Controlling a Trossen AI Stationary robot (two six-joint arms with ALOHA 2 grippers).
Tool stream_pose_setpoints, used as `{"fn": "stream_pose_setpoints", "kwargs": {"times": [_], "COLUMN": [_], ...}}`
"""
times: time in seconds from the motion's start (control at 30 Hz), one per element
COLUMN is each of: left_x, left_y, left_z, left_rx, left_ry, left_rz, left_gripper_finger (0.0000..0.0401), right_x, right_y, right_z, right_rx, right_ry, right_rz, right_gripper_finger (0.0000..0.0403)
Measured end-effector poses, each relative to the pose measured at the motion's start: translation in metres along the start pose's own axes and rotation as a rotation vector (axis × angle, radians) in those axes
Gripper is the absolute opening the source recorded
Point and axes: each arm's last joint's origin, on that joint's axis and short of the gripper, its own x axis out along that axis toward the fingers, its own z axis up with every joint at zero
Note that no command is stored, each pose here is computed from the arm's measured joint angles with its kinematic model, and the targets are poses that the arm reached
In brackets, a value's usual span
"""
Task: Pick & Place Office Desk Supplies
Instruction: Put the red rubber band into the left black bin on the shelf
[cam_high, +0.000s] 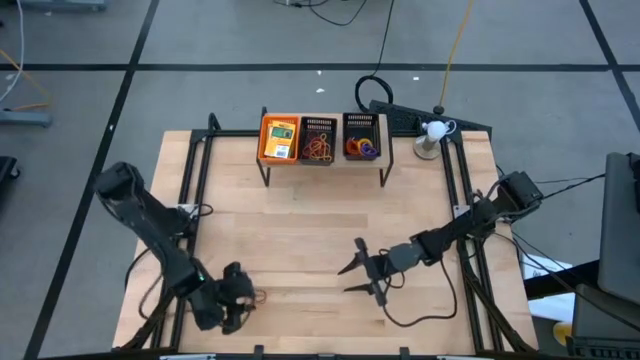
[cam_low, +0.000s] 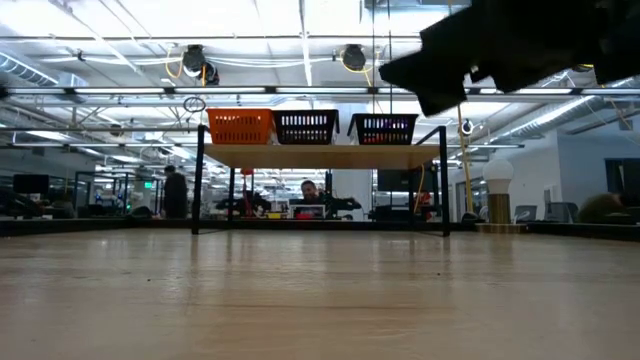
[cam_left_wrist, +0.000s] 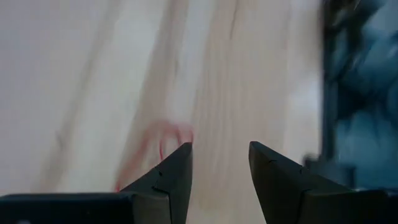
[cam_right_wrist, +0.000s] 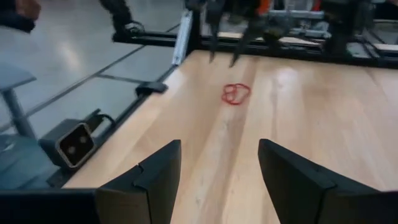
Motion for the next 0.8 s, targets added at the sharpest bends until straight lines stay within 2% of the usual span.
{"fn": "stream_pose_setpoints", "kwargs": {"times": [0.1, 0.27, 0.63, 0.73, 0.8], "left_x": [0.015, 0.031, 0.047, 0.047, 0.047], "left_y": [0.001, 0.005, 0.010, 0.011, 0.012], "left_z": [-0.012, -0.020, -0.024, -0.024, -0.024], "left_rx": [-0.036, -0.057, -0.056, -0.053, -0.035], "left_ry": [0.107, 0.177, 0.214, 0.210, 0.209], "left_rz": [0.021, 0.066, 0.119, 0.128, 0.137], "left_gripper_finger": [0.0152, 0.0152, 0.0149, 0.0115, 0.0071], "right_x": [-0.005, -0.006, -0.006, -0.006, -0.006], "right_y": [-0.002, -0.005, -0.010, -0.010, -0.010], "right_z": [-0.005, -0.008, -0.006, -0.006, -0.006], "right_rx": [0.021, 0.024, 0.008, 0.007, 0.013], "right_ry": [-0.018, -0.012, -0.029, -0.029, -0.029], "right_rz": [-0.012, -0.024, -0.041, -0.041, -0.041], "right_gripper_finger": [0.0204, 0.0204, 0.0199, 0.0199, 0.0199]}}
